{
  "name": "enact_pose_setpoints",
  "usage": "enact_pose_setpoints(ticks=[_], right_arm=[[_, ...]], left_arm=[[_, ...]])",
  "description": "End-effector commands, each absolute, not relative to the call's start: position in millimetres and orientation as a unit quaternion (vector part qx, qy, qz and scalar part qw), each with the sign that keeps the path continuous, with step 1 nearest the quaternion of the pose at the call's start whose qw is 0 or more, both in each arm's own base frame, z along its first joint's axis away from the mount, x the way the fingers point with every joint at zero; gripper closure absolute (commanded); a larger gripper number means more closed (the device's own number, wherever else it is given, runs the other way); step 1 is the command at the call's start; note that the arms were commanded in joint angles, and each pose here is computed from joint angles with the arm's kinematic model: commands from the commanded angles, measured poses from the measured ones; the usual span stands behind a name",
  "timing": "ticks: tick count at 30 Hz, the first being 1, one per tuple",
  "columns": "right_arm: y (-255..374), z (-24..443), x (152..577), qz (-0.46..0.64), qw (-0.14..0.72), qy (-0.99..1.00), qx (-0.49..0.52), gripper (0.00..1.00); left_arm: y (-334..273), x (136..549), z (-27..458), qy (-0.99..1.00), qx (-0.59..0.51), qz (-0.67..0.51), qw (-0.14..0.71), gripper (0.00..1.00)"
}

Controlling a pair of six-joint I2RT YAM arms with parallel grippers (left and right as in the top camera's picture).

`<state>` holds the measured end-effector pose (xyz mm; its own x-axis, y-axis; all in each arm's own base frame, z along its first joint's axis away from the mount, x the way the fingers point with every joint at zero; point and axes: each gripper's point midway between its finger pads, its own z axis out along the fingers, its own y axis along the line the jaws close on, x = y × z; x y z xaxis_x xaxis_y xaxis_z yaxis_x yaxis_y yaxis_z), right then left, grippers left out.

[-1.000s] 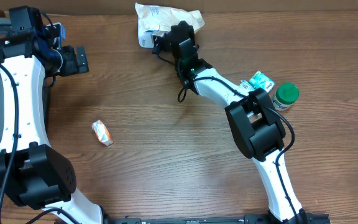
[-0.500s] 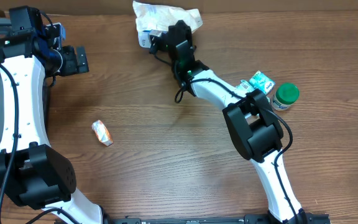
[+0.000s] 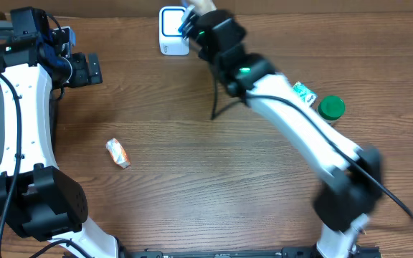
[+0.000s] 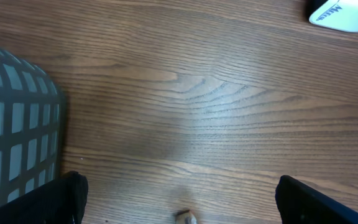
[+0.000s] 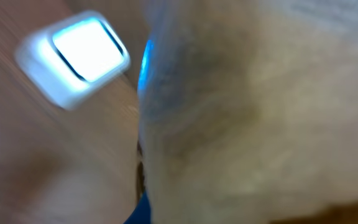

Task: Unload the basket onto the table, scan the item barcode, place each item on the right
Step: 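Carry the bag right and set it down beside the jar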

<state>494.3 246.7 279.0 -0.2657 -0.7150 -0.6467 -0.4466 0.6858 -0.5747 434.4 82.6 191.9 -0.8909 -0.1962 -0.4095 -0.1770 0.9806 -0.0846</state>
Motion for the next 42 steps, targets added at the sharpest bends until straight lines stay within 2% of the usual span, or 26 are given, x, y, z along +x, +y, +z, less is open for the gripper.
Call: enact_pose_setpoints(ticks=[1,6,10,14,21,31,35,36,38,42], right_arm=[[251,321,455,0.096,0.482,0.838,-0.239,0.96],[231,293,411,0.220,0.348,0.884,-0.221,0.96],[193,241,398,0.216,0.247,0.927,-0.180,0.96],[160,193,391,0.194,0.181,0.950,-0.165,0.96],[123,137,378,0.178,0.120,0.957,-0.196,0.96],[80,113,372,0.173,0.095,0.967,-0.164,0.96],[63,110,365,0.168,0.076,0.973,-0.139,0.81],[58,109,363,0.167,0.071,0.975,-0.129,0.73],[48,109,361,0.168,0.062,0.980,-0.091,0.37],[26,122,362,0.170,0.056,0.984,-0.015,0.26]], left_arm=[[86,436,187,0.974,-0.090,-0.019,0.208,0.01],[86,436,187,0.974,-0.090,-0.019,0.208,0.01],[86,436,187,0.974,-0.090,-0.019,0.208,0.01],[86,436,187,0.974,-0.090,-0.019,0.208,0.00],[86,436,187,0.974,-0.090,-0.019,0.209,0.00],[86,436,187,0.974,-0.090,-0.019,0.208,0.00],[86,436,187,0.974,-0.090,-0.019,0.208,0.01],[86,436,187,0.974,-0.090,-0.019,0.208,0.01],[86,436,187,0.974,-0.090,-0.020,0.208,0.00],[86,436,187,0.974,-0.090,-0.019,0.208,0.00]])
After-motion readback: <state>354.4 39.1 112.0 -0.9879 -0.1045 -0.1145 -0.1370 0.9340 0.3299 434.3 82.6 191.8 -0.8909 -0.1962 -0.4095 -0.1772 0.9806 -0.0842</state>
